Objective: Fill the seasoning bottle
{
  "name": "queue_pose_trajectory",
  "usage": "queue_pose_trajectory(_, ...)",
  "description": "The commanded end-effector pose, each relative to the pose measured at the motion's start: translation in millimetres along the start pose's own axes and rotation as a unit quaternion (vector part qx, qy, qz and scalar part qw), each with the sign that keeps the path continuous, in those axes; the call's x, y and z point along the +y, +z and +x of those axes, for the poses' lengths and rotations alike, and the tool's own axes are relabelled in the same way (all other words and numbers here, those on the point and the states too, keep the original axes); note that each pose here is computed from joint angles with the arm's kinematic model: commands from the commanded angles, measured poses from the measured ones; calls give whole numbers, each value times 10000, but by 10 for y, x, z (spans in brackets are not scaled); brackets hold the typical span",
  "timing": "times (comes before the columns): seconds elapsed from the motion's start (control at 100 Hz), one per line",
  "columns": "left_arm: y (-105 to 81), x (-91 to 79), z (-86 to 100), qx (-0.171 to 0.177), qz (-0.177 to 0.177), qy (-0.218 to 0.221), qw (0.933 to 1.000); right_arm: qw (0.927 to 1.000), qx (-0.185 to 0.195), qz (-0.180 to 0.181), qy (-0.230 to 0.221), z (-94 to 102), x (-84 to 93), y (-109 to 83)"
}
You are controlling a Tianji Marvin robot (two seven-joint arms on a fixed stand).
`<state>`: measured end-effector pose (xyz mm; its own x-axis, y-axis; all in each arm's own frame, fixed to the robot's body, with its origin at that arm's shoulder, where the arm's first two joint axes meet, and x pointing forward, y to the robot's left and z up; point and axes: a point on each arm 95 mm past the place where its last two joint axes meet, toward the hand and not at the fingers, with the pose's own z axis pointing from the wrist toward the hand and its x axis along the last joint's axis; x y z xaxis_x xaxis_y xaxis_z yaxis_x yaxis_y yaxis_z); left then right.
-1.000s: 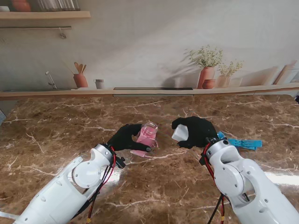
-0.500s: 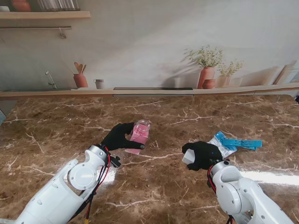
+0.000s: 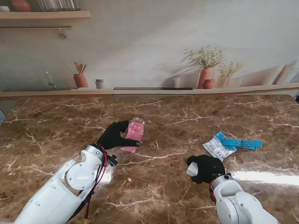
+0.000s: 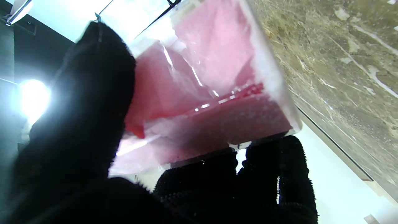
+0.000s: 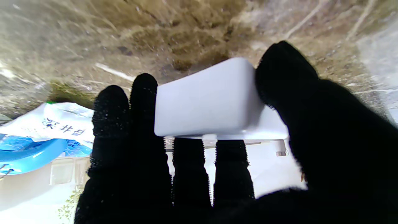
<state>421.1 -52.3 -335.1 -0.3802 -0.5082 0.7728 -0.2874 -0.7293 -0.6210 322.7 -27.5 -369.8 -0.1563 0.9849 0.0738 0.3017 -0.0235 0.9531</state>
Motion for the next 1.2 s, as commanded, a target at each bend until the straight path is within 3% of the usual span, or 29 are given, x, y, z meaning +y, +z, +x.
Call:
queue_pose_trajectory(0.0, -9, -7, -11, -31, 49, 10, 10000, 9997, -81, 234, -41, -30, -144, -55)
queue_pose_trajectory(0.58, -40, -50, -181, -282, 284, 54, 9992, 9985, 16, 474, -281, -3, -129, -189)
queue_pose_trajectory(0.97, -54, -67, -459, -718, 489, -49, 9962, 9996, 43, -261, -95, 35, 107, -226)
queue_pose_trajectory(1.19, -32, -87, -638, -1074, 555, -195, 9925, 9988, 84, -477, -81, 42, 196, -214)
